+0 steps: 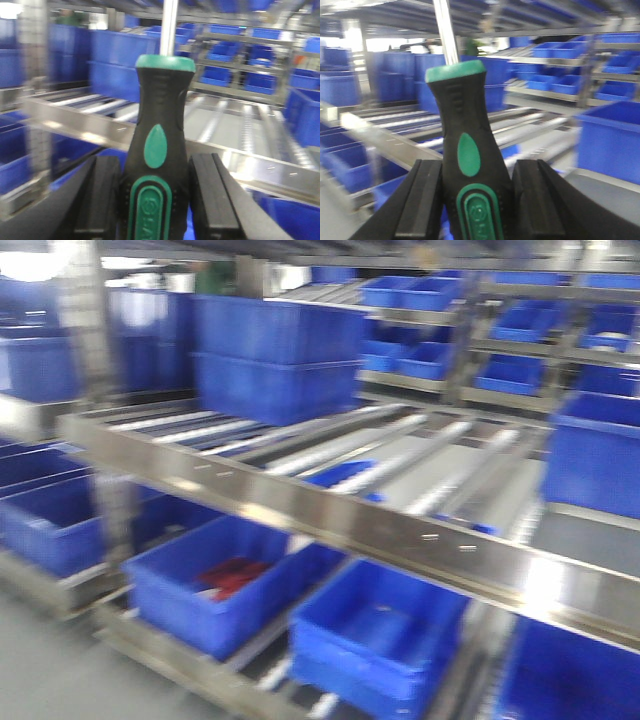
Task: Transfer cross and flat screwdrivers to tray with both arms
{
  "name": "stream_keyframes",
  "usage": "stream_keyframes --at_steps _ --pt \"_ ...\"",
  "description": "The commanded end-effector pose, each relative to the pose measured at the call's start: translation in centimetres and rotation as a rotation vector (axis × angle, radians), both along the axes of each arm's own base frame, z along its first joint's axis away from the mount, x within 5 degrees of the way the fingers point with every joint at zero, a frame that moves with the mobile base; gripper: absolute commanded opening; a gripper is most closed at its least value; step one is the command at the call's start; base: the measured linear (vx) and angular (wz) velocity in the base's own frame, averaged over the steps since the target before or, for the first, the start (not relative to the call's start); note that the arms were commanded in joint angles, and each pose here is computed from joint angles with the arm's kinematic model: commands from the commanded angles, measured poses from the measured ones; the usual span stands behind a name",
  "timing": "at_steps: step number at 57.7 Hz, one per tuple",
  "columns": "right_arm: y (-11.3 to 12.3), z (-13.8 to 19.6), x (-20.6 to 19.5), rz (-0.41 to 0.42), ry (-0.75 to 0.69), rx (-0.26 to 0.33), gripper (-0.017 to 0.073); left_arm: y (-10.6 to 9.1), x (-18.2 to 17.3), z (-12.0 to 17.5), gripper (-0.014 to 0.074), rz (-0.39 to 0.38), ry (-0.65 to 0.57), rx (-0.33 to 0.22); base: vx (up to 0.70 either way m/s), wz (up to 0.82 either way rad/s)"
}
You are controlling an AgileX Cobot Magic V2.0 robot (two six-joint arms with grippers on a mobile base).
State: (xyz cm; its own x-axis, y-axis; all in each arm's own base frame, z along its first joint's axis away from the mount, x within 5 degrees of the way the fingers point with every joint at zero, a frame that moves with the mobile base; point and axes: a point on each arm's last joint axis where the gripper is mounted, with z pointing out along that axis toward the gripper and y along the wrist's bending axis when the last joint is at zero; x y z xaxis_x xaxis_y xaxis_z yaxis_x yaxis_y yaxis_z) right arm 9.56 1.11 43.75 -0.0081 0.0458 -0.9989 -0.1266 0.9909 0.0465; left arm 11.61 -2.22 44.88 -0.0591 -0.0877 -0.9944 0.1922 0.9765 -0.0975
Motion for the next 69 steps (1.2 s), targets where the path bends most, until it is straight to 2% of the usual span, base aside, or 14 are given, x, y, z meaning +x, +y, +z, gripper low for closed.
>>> stream_keyframes --at_steps 1,35,69 --pt "-0.30 1.67 -0.21 -0.034 -0.109 0.022 -0.0009 0.04 -0.33 1.83 -0.0004 0.000 -0.122 -0.032 0.23 -0.83" --pt "-0.30 1.67 -0.21 -0.034 -0.109 0.022 -0.0009 0.04 -0.33 1.83 -0.0004 0.000 -0.122 -0.032 0.18 -0.67" --pt "-0.30 1.67 -0.21 -0.034 -0.109 0.022 -0.0009 0.04 -0.33 1.83 -0.0004 0.000 -0.122 -0.032 0.18 -0.28"
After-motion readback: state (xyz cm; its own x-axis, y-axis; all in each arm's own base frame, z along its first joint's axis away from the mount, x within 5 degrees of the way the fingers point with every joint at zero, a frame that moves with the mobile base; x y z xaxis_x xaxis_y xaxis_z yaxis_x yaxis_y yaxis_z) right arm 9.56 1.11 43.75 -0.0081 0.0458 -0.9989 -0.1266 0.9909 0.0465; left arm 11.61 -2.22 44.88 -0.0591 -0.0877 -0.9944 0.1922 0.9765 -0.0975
